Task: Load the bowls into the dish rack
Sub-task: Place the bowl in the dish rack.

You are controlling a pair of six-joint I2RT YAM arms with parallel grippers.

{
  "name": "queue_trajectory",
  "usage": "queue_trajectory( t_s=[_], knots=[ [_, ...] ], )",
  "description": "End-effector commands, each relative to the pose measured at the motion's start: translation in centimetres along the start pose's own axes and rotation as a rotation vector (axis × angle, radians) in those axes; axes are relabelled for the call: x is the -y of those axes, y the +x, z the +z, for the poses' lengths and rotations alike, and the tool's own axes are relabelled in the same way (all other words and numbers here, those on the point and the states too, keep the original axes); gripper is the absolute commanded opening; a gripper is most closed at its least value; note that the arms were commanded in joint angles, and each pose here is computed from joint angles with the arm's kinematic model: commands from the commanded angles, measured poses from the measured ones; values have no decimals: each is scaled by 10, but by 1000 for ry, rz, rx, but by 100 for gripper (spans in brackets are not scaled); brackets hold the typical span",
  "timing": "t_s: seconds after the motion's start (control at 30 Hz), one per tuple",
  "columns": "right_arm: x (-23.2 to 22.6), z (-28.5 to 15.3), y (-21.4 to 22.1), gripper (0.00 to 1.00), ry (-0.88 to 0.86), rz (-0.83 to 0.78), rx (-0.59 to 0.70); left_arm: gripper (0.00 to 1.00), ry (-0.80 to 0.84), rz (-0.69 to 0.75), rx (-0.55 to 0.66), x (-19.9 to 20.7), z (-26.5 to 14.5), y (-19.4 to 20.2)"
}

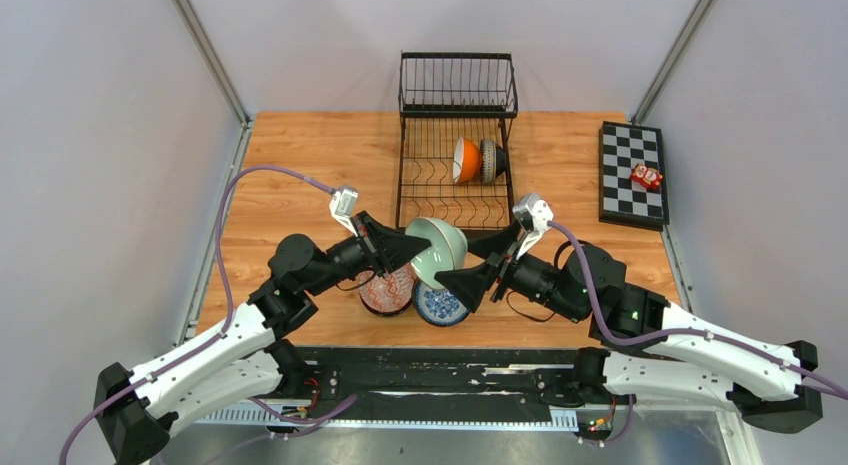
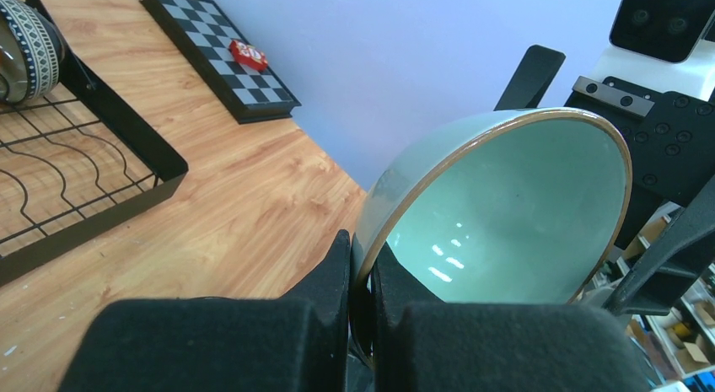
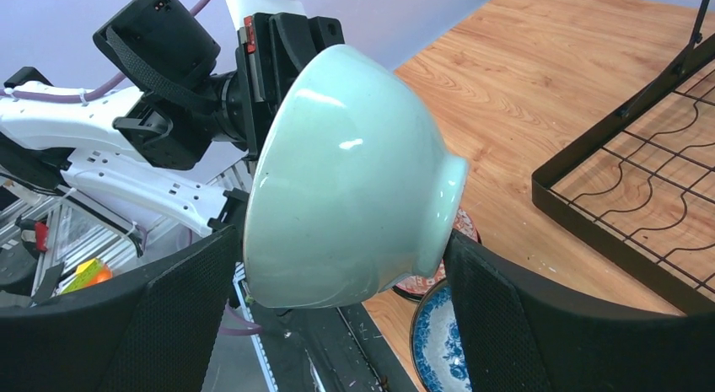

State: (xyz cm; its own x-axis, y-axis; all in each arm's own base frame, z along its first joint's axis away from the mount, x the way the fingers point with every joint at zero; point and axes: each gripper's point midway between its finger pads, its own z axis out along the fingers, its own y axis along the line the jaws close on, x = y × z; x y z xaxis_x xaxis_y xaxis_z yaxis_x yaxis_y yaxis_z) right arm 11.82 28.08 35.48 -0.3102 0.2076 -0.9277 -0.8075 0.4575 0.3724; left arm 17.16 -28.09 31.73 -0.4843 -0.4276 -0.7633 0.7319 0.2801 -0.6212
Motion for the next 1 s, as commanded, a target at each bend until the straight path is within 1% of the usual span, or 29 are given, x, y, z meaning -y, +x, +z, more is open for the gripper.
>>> queue_trajectory(
  t_s=[0.0, 0.1, 0.17, 0.2, 0.23, 0.27, 0.3, 0.6, 0.7, 0.73, 0.83, 0.97],
  knots=[
    [-3, 2, -5, 91, -21, 15, 23, 0, 74, 6, 94, 20, 1, -25],
    [-3, 4, -4, 86, -20, 13, 17, 0, 77, 0, 96, 20, 2, -25],
    [-4, 5, -3, 77, -22, 8, 14, 0, 81, -3, 97, 20, 3, -25],
    [-3, 6, -3, 60, -18, 5, 13, 0, 82, -5, 98, 20, 3, -25],
    [-3, 7, -4, 30, -14, 5, 14, 0, 85, -5, 98, 21, 3, -25],
    [-2, 8, -4, 7, -5, 5, 10, 0, 87, -7, 96, 21, 3, -25],
    [-1, 8, -3, 3, -2, -1, 1, 0, 87, -9, 96, 21, 3, -25],
    [5, 9, -6, 3, 33, 4, 28, 0, 75, -18, 82, 18, 3, -22],
    [7, 9, -9, 3, 45, 3, 37, 5, 55, -9, 74, 14, 3, -19],
    [7, 9, -11, 3, 48, 1, 40, 7, 46, -8, 69, 12, 3, -18],
    [8, 10, -15, 3, 56, -5, 50, 18, 33, -4, 59, 8, 2, -14],
    [8, 11, -20, 3, 63, -17, 59, 37, 10, 8, 56, 4, -1, -13]
  ],
)
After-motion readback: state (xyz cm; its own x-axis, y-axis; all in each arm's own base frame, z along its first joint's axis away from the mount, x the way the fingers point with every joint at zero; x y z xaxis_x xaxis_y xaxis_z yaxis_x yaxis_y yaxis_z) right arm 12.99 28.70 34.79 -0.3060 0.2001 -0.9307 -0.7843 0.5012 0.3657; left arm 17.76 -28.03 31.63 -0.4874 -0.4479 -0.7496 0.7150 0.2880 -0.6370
